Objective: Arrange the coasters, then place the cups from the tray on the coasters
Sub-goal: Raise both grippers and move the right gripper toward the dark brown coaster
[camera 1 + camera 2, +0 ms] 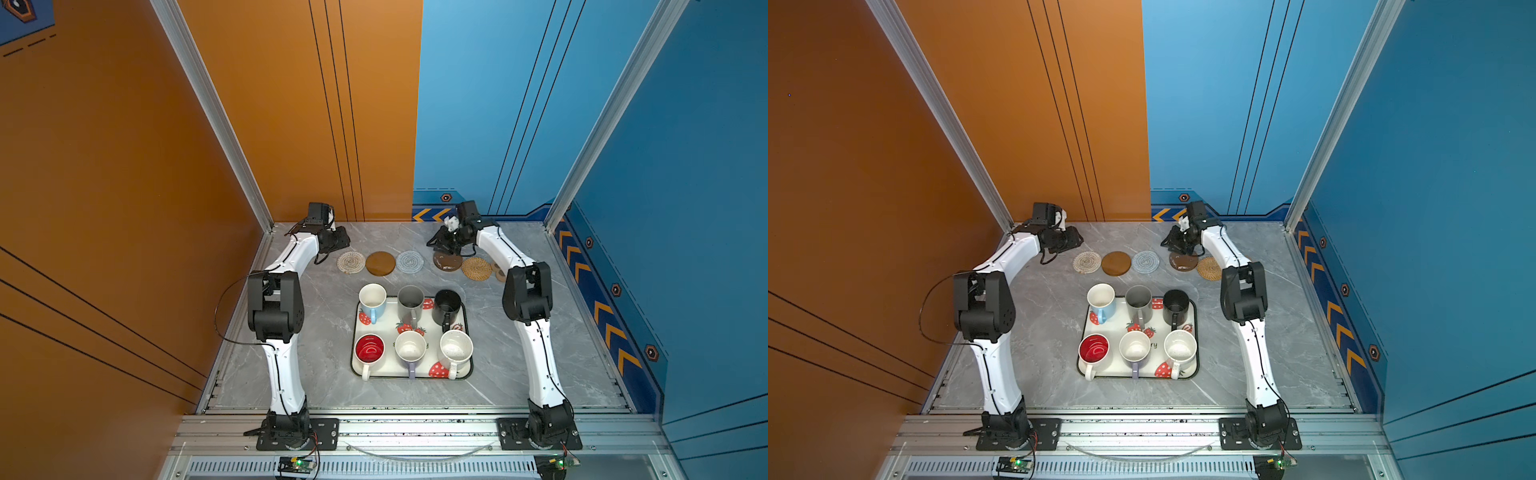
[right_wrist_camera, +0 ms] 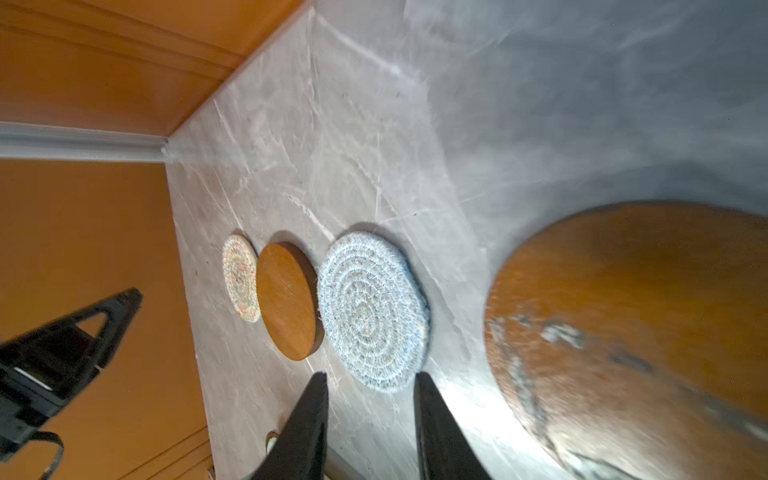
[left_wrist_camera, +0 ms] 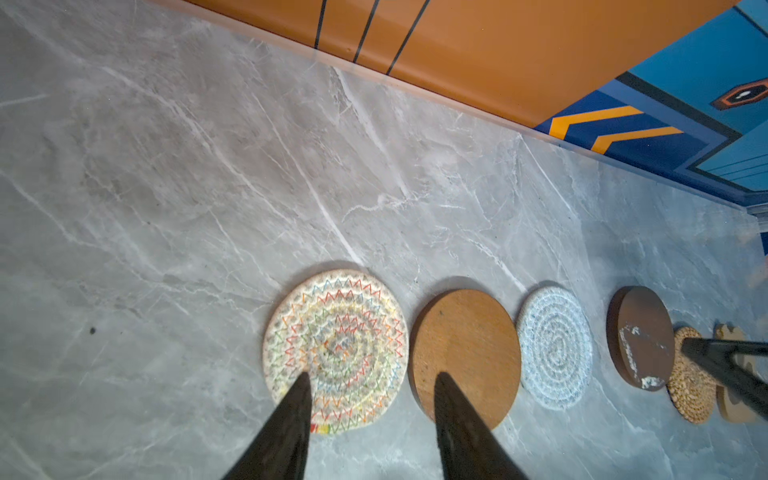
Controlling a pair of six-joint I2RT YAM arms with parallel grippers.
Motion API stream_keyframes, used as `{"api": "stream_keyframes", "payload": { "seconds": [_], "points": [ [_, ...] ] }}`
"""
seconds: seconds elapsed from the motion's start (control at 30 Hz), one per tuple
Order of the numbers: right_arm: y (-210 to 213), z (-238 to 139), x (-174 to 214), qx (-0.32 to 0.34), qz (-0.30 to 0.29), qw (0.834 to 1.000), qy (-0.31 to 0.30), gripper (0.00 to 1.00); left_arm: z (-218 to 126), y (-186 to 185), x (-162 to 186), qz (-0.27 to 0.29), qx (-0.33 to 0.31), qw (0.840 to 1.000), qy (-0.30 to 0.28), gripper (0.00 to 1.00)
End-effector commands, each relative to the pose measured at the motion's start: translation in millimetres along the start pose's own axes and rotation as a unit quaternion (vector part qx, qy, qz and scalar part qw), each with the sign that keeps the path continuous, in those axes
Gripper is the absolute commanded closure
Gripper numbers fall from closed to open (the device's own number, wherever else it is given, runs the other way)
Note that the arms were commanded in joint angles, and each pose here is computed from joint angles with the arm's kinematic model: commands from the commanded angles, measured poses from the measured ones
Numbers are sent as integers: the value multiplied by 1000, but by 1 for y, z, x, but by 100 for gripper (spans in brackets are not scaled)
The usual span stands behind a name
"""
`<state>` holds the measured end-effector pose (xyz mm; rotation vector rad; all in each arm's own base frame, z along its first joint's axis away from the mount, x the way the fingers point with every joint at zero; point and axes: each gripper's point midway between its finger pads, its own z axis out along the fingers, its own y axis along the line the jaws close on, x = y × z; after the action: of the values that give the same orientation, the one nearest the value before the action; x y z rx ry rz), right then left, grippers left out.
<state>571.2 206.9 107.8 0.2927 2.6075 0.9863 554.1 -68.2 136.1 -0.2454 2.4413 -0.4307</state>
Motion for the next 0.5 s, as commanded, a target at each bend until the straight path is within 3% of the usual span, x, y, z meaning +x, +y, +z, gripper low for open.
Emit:
{"api": "stream_keyframes", "payload": {
  "seconds": [0.0, 0.2, 0.47],
  "points": [
    [-28, -23, -10, 22, 2, 1000, -13, 55, -22, -20, 0, 23, 10, 1000, -13, 51],
    [-77, -32, -27, 53, 29, 998, -23, 48, -36, -40, 14, 39, 39, 998, -17, 51],
    [-107, -29, -47, 68, 39, 996, -31, 45, -59, -47, 24, 31, 52, 998, -31, 51]
  ]
}}
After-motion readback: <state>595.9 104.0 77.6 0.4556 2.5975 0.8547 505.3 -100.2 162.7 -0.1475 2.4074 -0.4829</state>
